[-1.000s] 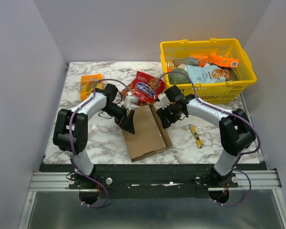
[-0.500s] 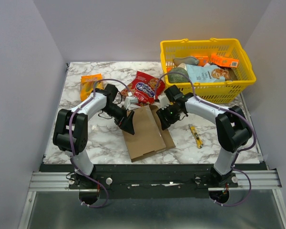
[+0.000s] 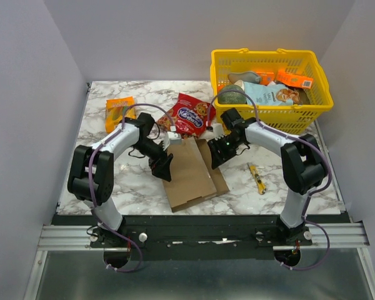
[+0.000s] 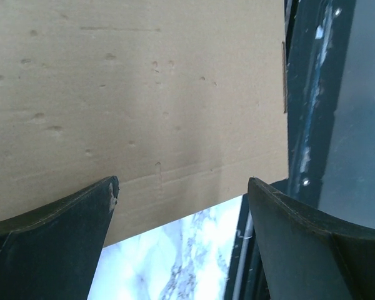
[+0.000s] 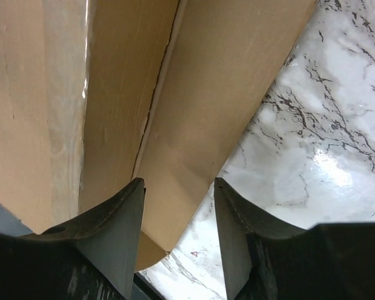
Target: Unpack the express box
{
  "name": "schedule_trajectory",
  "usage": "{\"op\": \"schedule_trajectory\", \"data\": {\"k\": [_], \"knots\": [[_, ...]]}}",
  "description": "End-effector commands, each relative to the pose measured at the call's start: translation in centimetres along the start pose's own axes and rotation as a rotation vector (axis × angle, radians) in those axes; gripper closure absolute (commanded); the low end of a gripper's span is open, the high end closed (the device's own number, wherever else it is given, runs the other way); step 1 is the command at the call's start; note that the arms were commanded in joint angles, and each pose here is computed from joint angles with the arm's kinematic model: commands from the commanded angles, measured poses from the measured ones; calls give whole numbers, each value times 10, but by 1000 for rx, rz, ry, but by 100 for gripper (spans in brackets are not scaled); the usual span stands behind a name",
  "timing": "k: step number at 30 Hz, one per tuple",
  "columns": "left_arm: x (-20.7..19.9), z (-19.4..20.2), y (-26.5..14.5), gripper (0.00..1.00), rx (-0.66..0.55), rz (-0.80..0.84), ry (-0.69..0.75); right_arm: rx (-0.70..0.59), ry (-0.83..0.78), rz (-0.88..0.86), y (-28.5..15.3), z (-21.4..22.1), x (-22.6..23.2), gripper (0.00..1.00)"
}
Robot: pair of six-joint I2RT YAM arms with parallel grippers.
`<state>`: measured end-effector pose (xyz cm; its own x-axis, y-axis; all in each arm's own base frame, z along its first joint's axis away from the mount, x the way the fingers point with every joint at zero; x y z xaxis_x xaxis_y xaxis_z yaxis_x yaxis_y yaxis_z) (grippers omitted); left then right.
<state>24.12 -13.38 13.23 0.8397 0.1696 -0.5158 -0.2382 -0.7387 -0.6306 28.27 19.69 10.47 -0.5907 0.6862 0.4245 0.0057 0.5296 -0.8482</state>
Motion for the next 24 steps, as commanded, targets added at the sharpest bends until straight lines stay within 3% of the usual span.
{"op": "schedule_trajectory", "data": {"k": [1,5,10,14,18,24], "knots": [[48,85,-25,1,465,-269,22,-95,-24,-21,-27,-9,12,45],[51,89,-42,1,468,-310,21,-98,-53,43,-32,10,10,45],[31,42,-60,1,252,-345,99,-111,-154,33,-38,13,11,47],[19,16,-67,1,123,-358,73,-150,-190,46,-39,5,11,46],[9,3,-71,1,47,-376,43,-299,-298,70,-45,-32,11,43],[-7,12,-67,1,37,-338,-22,-526,-527,115,-50,-95,6,39]]}}
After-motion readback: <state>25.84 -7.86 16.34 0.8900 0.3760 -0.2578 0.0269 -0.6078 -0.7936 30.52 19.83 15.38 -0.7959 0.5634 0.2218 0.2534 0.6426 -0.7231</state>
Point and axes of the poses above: each gripper's point midway between its finger pads, its own y axis out along the fingers, its own x axis along the line the jaws close on, z = x × y, the point moved 7 cm from there along -y, back along the fingers, and after that the axes turned 1 degree about y, right-handed, at the moved point
